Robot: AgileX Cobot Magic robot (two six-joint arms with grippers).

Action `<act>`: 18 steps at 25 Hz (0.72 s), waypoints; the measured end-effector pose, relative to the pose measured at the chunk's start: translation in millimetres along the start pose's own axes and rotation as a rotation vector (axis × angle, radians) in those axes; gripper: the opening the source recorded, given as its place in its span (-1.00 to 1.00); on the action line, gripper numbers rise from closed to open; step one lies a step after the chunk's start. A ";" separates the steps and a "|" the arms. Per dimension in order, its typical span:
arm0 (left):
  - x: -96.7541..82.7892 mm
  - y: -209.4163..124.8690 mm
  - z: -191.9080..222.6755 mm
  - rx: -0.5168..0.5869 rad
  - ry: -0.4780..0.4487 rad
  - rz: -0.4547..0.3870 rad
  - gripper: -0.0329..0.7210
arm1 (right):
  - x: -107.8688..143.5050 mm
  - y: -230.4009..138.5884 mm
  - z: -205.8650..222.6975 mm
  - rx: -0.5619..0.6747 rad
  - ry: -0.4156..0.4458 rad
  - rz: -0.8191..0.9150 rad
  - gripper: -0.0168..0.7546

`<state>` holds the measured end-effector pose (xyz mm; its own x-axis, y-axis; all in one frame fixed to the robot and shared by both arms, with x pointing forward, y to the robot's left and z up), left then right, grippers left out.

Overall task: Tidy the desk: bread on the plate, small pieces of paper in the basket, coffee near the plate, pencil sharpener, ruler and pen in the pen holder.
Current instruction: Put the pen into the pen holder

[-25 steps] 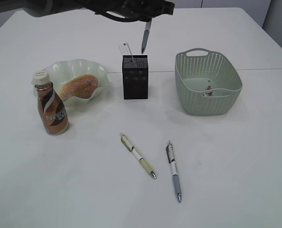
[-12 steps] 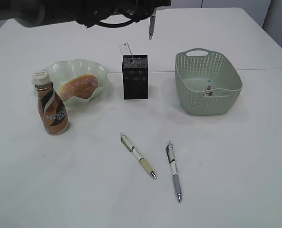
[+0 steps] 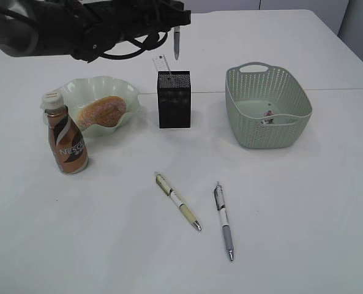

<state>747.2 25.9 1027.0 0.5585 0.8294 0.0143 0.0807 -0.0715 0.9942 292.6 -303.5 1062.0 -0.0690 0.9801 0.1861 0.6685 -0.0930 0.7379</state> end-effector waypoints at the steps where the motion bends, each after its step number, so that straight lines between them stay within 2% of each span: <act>1: 1.3 -1.5 0.7 -0.010 -0.004 -0.001 -0.69 | -0.3 0.2 0.0 -0.001 -0.002 -0.001 0.25; 5: 1.8 -14.6 6.7 -0.028 -0.024 -0.008 -0.69 | -1.0 0.6 0.0 -0.004 -0.007 -0.002 0.25; 13: 0.8 -41.4 14.6 0.005 -0.034 -0.016 -0.69 | -3.4 1.9 0.0 -0.014 -0.024 -0.009 0.25; 18: 8.1 -52.4 16.9 0.014 -0.026 -0.021 -0.69 | -4.8 2.8 -0.1 -0.019 -0.034 -0.012 0.25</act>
<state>761.4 27.0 973.2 0.5780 0.8159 -0.0100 0.1044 -0.0618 0.9926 294.7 -308.5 1063.2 -0.0515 0.9866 0.1549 0.6532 -0.0840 0.7525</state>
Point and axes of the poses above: a point on each arm's last joint axis where the gripper is mounted, z pointing out along that axis toward the gripper, x along the wrist's bending axis when the last joint is at zero, y = z × x, the point moved 5 cm from there along z, pointing out along that axis toward the gripper, and after that the axes turned 9 degrees about z, right-handed, at the moved point
